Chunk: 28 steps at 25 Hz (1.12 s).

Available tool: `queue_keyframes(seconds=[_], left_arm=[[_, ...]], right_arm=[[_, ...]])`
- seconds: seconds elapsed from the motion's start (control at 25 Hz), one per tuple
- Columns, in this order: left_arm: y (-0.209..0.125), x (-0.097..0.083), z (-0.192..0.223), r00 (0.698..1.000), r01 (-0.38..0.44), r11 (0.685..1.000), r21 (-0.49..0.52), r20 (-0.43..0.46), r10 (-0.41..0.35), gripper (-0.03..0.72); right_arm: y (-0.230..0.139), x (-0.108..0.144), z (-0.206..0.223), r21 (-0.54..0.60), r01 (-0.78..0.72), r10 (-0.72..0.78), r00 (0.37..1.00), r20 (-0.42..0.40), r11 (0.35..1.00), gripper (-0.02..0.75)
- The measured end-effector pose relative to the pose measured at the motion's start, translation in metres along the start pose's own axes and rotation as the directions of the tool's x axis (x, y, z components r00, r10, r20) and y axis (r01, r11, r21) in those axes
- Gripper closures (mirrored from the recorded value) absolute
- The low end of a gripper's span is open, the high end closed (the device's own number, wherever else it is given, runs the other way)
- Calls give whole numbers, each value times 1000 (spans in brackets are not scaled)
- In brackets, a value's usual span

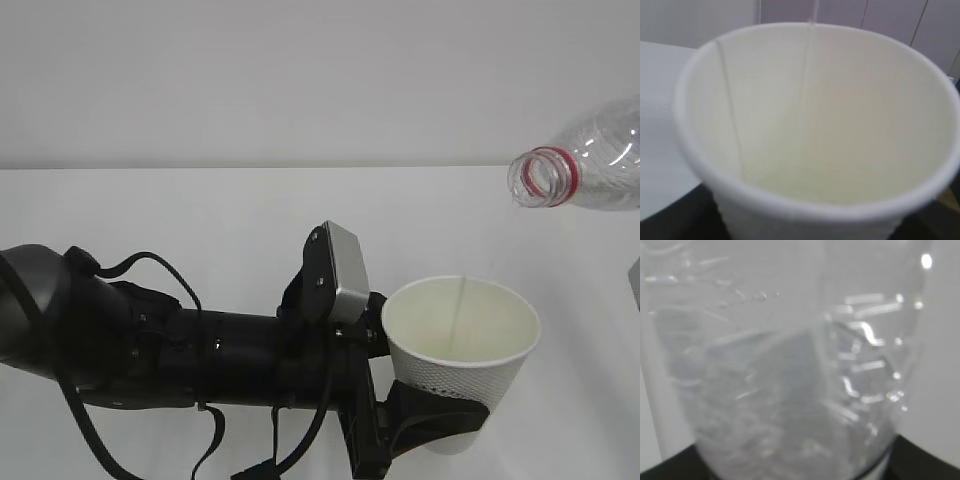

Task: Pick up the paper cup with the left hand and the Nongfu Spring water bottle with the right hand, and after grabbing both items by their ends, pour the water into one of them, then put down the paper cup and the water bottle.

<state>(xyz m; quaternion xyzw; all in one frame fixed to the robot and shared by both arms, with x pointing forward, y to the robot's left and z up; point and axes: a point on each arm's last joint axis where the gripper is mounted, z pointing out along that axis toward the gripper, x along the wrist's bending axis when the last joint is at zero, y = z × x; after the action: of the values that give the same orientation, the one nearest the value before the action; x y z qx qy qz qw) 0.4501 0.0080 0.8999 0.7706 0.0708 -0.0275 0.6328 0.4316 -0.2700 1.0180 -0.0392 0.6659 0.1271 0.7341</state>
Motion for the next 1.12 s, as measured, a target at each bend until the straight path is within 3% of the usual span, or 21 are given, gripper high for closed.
queue_keyframes(seconds=[1.12], left_arm=[[0, 0, 0, 1000, 0, 1000, 0, 0, 0, 144]], right_arm=[[0, 0, 0, 3, 1, -1, 1000, 4, 1000, 350]])
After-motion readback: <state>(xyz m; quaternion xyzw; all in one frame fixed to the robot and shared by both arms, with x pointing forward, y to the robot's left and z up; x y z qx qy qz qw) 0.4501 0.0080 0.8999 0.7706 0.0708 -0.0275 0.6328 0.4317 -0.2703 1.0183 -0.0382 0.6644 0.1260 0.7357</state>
